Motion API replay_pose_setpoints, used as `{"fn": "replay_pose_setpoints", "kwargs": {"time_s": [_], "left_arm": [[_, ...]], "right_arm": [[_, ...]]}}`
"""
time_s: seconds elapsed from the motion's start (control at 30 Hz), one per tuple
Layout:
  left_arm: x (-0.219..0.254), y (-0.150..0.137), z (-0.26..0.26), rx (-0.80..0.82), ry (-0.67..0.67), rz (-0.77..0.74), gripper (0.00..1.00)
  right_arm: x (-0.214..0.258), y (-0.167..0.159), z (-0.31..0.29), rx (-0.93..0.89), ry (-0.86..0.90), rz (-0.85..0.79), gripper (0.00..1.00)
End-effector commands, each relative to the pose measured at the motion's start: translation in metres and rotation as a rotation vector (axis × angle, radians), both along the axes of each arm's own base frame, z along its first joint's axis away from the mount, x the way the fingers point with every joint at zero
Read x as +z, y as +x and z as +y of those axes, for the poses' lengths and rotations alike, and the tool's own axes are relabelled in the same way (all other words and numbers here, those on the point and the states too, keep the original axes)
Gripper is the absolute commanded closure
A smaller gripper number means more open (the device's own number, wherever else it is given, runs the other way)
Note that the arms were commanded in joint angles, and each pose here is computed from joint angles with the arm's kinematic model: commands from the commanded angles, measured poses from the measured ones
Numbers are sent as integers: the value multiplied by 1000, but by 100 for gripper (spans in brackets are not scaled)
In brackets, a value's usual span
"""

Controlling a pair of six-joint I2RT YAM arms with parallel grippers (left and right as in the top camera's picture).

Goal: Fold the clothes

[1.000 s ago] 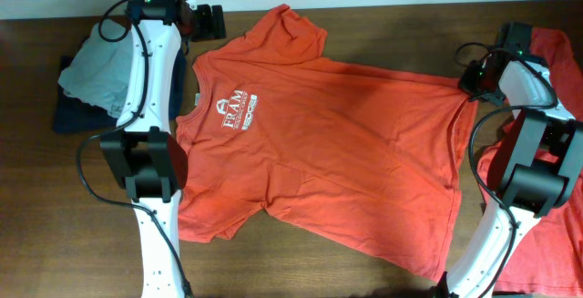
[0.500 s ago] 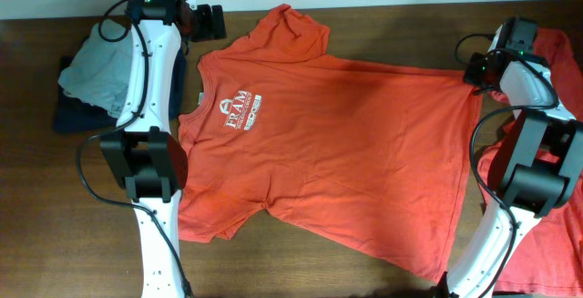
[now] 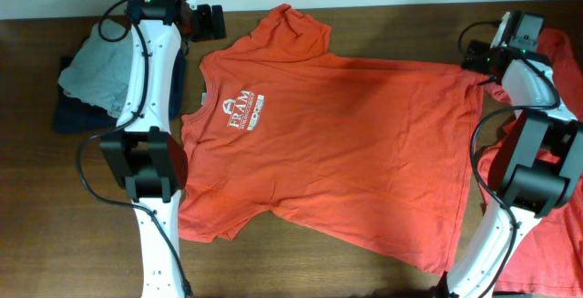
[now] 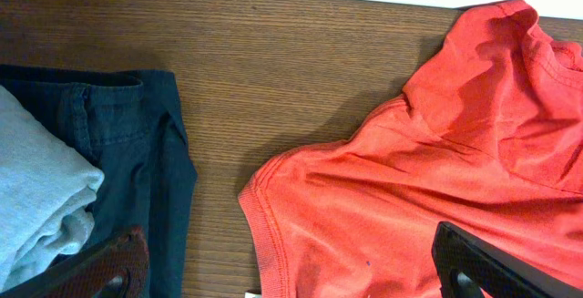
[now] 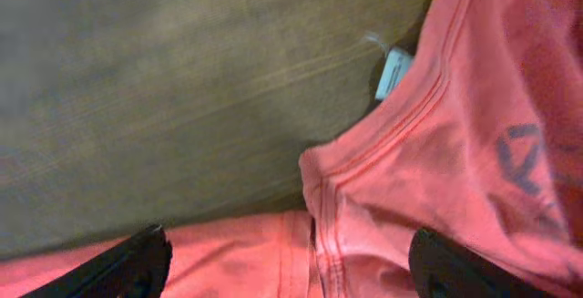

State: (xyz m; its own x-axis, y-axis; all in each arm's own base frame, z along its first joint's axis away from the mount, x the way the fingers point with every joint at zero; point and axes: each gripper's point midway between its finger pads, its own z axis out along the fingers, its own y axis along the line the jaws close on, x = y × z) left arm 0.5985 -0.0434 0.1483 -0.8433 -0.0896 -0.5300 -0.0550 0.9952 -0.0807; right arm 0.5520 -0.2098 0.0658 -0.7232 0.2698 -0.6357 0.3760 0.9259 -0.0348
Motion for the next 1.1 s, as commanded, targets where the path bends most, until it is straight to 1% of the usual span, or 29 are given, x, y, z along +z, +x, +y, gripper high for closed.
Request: {"fn": "replay_pose_setpoints", "kwargs": {"time_s": [0.0, 0.13, 0.23, 0.27, 0.37, 0.4, 0.47, 0.53, 0.57, 0.63, 0.7, 0.8, 1.07], "left_arm": [[7, 0, 0, -3, -3, -12, 1], [7, 0, 0, -3, -3, -12, 1], [7, 0, 0, -3, -3, -12, 1], [7, 0, 0, -3, -3, -12, 1], [7, 0, 0, -3, -3, -12, 1], [7, 0, 0, -3, -3, -12, 1], [7, 0, 0, -3, -3, -12, 1], [7, 0, 0, -3, -3, -12, 1], [7, 0, 0, -3, -3, -12, 1], [7, 0, 0, -3, -3, -12, 1], [7, 0, 0, -3, -3, -12, 1], [7, 0, 0, -2, -3, -12, 1], [7, 0, 0, -3, -3, -12, 1]], "right_arm": [[56, 8, -12, -27, -43, -80, 10], [83, -9, -5, -69, 10, -42, 10], [80, -27, 1, -81, 45, 38, 18], [75, -34, 3, -83, 57, 75, 23], [60, -59, 9, -90, 111, 180, 43], [57, -67, 13, -101, 153, 208, 48], [58, -79, 18, -126, 218, 230, 55], [66, -93, 22, -148, 267, 247, 75], [73, -99, 22, -155, 275, 248, 80], [90, -112, 24, -162, 274, 250, 79], [110, -127, 28, -172, 278, 247, 77], [137, -152, 44, -198, 305, 255, 76], [175, -208, 103, -152, 332, 313, 76]]}}
